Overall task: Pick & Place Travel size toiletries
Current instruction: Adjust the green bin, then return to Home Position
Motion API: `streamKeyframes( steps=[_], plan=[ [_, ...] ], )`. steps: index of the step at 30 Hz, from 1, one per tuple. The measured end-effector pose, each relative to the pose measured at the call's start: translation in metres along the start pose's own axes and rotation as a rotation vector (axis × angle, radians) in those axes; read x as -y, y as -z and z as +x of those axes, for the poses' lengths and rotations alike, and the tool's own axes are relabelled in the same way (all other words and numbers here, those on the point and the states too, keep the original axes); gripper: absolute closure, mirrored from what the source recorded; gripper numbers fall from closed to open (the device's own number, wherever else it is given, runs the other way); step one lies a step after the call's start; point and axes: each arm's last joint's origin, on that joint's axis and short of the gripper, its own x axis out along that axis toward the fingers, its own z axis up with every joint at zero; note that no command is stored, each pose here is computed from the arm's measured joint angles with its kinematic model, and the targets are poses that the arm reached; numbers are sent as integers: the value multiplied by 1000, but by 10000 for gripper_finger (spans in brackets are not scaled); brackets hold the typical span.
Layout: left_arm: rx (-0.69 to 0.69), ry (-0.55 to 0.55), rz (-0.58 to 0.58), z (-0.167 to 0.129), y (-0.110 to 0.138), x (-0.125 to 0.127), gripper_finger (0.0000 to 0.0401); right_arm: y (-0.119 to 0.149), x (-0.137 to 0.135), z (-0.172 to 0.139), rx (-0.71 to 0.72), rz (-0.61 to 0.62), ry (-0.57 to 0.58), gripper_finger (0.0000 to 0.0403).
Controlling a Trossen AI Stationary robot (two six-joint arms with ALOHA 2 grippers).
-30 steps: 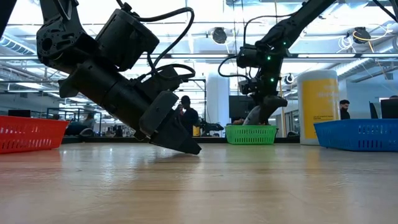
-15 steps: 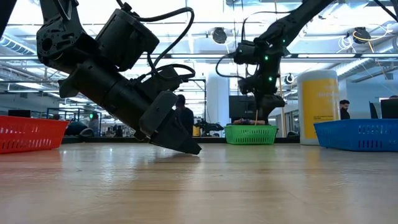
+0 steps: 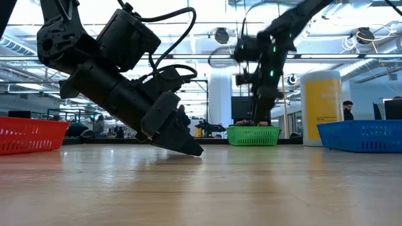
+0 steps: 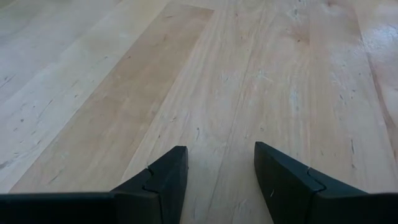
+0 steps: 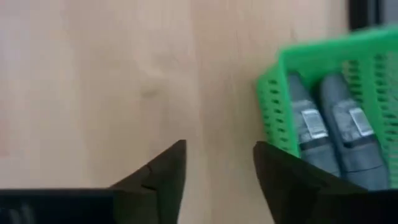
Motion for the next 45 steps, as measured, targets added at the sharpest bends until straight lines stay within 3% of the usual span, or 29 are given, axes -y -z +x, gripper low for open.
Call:
streamKeyframes(
  steps=[7, 13, 19, 26, 30, 38, 45],
  plan=[
    [1, 1, -6, 0, 0, 0, 215, 14, 21, 31, 95, 126, 110, 304],
    [3, 0, -8, 0, 0, 0, 215, 13, 27, 34, 152, 109, 202, 350],
    [3, -2, -11, 0, 0, 0, 215, 7, -4, 10, 124, 80, 127, 373],
    [2, 4, -17, -1, 1, 3, 215, 12, -52, -41, 201, 109, -183, 385],
    [1, 10, -10, -2, 2, 6, 215, 42, -75, -62, 324, 100, -343, 389],
    [-1, 3, -8, -3, 3, 6, 215, 115, -99, -85, 719, 309, -436, 390],
    [10, -24, -15, -3, 3, 6, 215, 157, -112, -81, 1170, 367, -516, 393]
  ],
)
